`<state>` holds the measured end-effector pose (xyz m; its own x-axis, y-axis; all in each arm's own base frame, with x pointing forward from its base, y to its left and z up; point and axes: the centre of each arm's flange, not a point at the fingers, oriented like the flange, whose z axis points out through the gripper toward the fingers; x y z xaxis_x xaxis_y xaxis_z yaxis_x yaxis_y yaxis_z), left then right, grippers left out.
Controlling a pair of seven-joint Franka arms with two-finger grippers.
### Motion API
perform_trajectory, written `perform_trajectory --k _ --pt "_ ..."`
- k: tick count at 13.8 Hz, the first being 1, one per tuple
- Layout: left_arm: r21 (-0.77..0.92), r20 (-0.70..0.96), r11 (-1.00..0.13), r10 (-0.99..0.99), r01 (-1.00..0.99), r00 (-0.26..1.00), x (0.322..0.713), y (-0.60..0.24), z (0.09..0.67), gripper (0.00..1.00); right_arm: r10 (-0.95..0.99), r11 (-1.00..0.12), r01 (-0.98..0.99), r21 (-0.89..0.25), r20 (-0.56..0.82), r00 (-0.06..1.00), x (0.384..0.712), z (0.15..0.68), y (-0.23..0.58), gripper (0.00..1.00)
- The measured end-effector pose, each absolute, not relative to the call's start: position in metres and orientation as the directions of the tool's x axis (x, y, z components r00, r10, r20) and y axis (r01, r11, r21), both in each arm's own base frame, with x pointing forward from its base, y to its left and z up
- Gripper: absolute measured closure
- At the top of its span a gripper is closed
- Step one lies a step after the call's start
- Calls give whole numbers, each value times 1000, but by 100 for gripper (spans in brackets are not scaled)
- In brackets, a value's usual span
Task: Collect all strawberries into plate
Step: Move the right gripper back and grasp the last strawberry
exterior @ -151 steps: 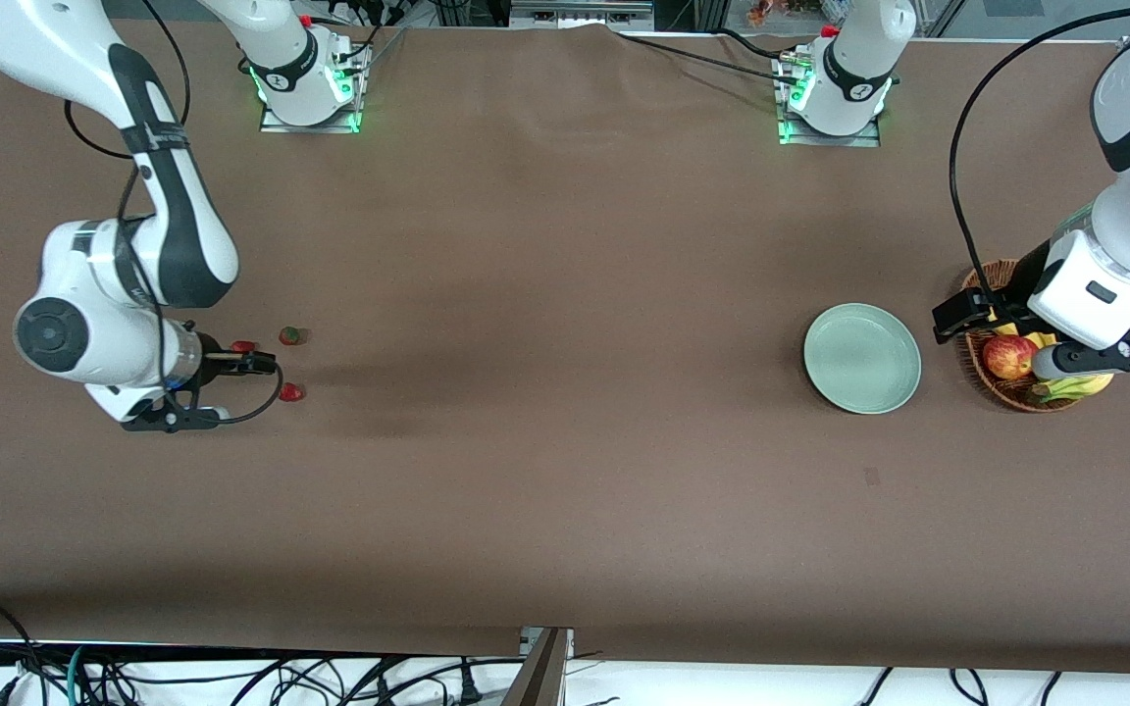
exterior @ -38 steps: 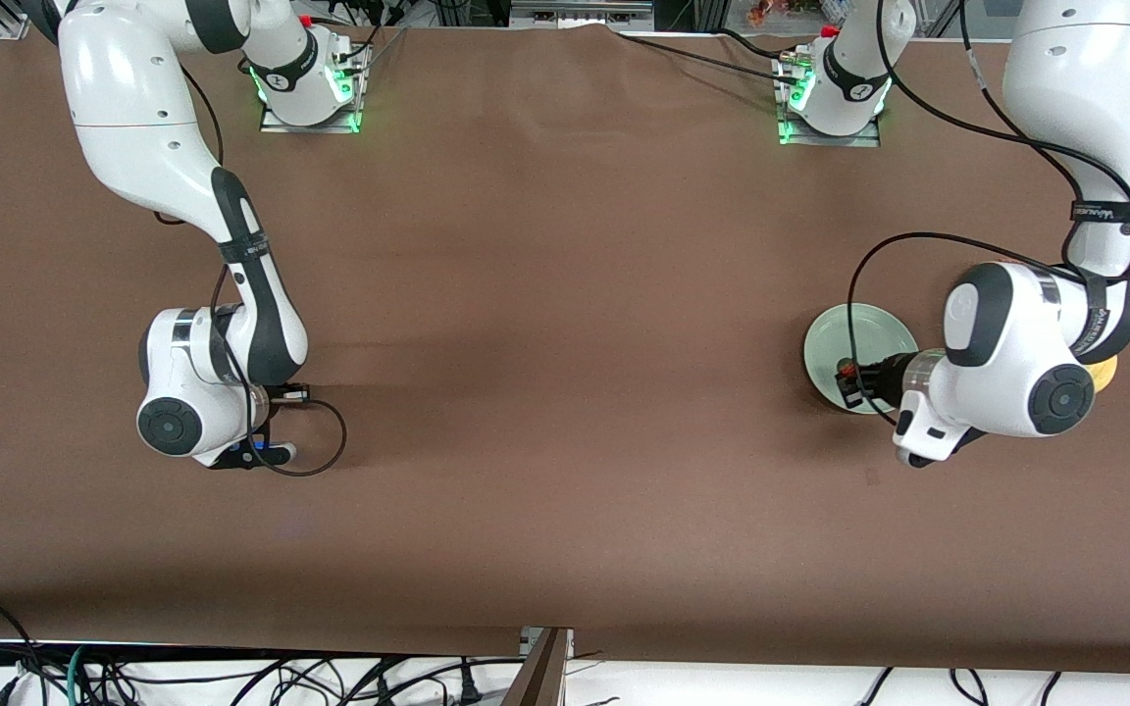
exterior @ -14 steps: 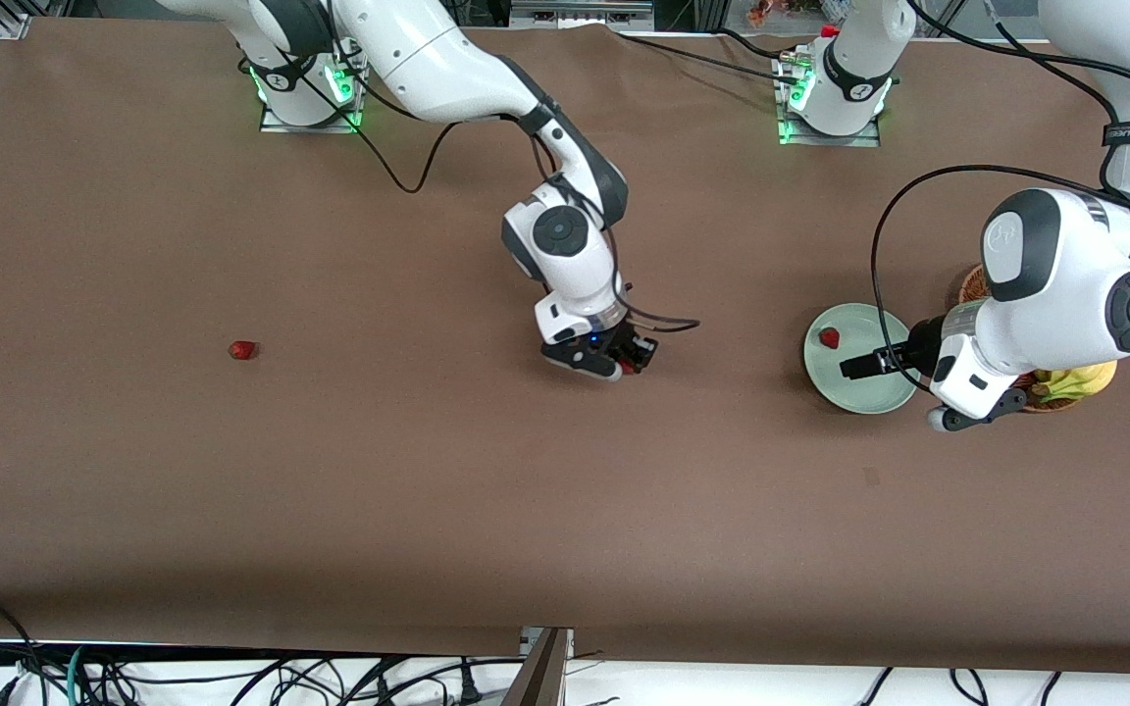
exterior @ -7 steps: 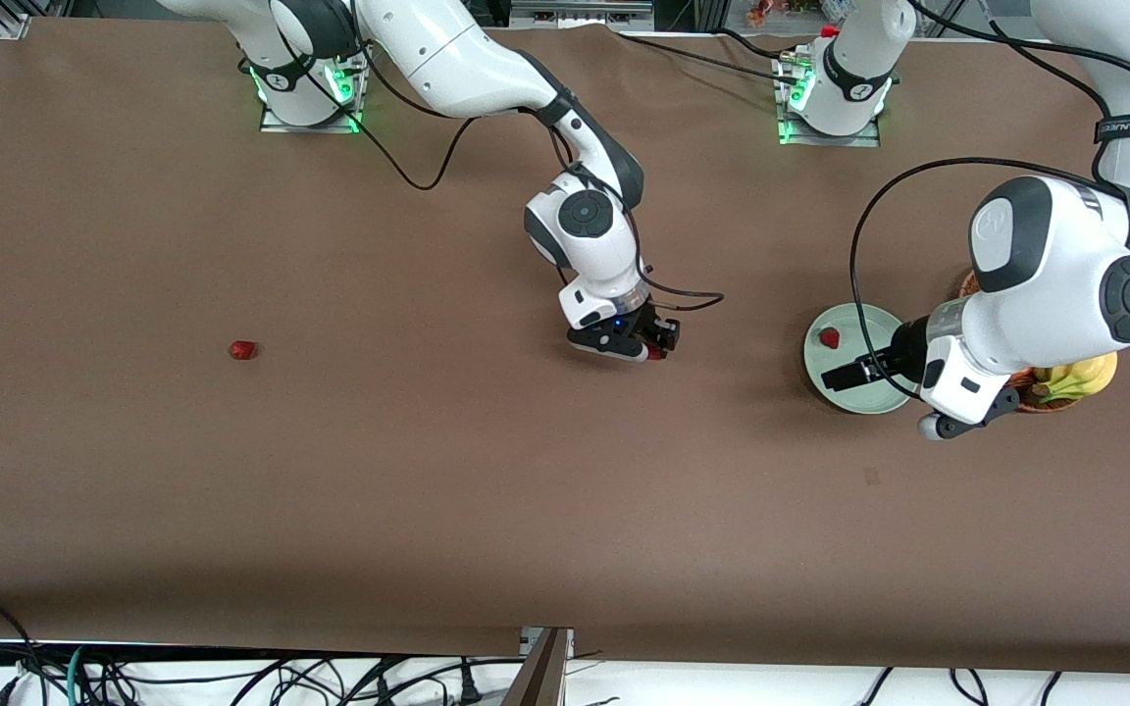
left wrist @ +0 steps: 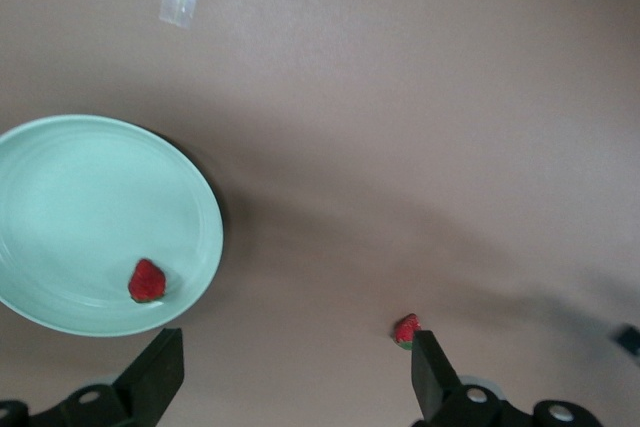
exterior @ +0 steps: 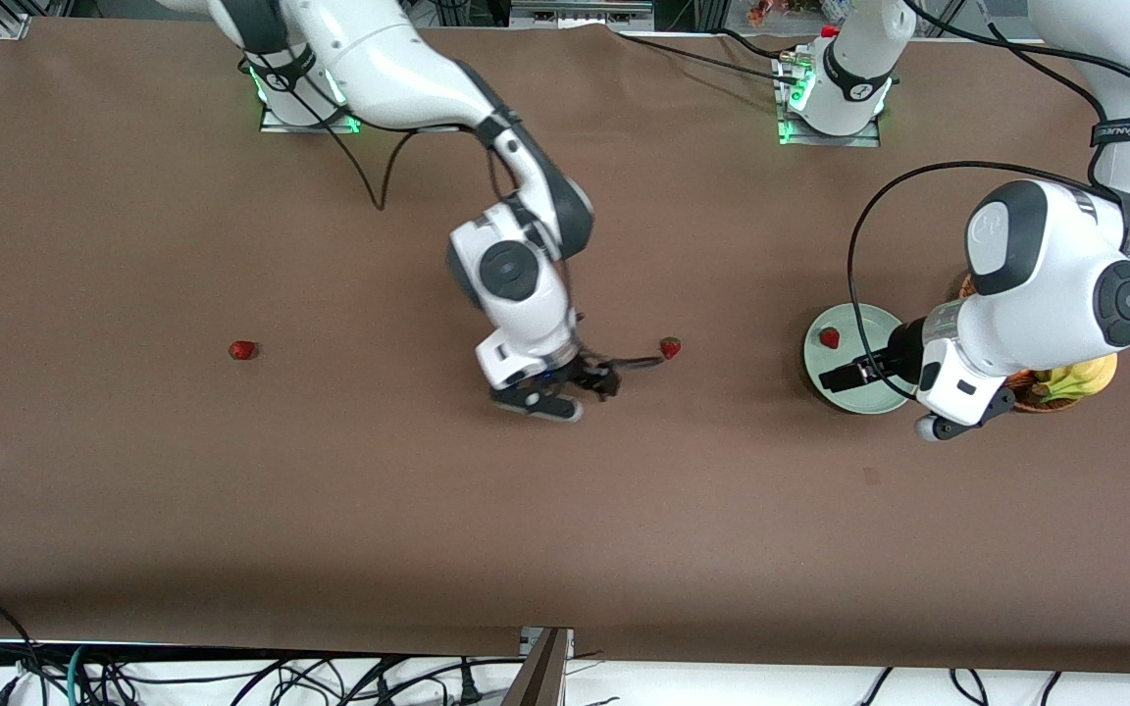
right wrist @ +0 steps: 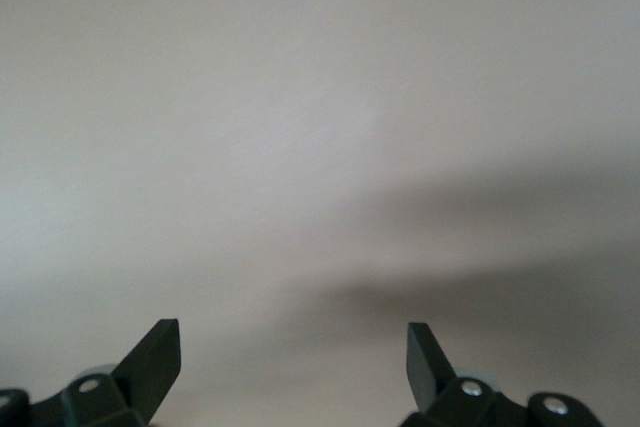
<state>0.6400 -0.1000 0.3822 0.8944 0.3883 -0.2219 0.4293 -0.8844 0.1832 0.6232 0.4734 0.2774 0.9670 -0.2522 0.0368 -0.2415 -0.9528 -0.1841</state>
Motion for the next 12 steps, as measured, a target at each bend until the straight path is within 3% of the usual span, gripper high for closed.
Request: perform_trajectory --k 3,7,12 --pt "174 -231 -866 426 468 875 646 -121 379 0 -192 -974 -193 -121 -20 981 663 305 390 0" --pt "177 -228 -860 437 478 870 652 -121 379 0 -80 -995 -88 -53 -136 987 699 303 267 0" --pt "169 -239 -853 451 494 860 653 -124 372 0 25 -1000 24 -8 -271 962 715 285 109 0"
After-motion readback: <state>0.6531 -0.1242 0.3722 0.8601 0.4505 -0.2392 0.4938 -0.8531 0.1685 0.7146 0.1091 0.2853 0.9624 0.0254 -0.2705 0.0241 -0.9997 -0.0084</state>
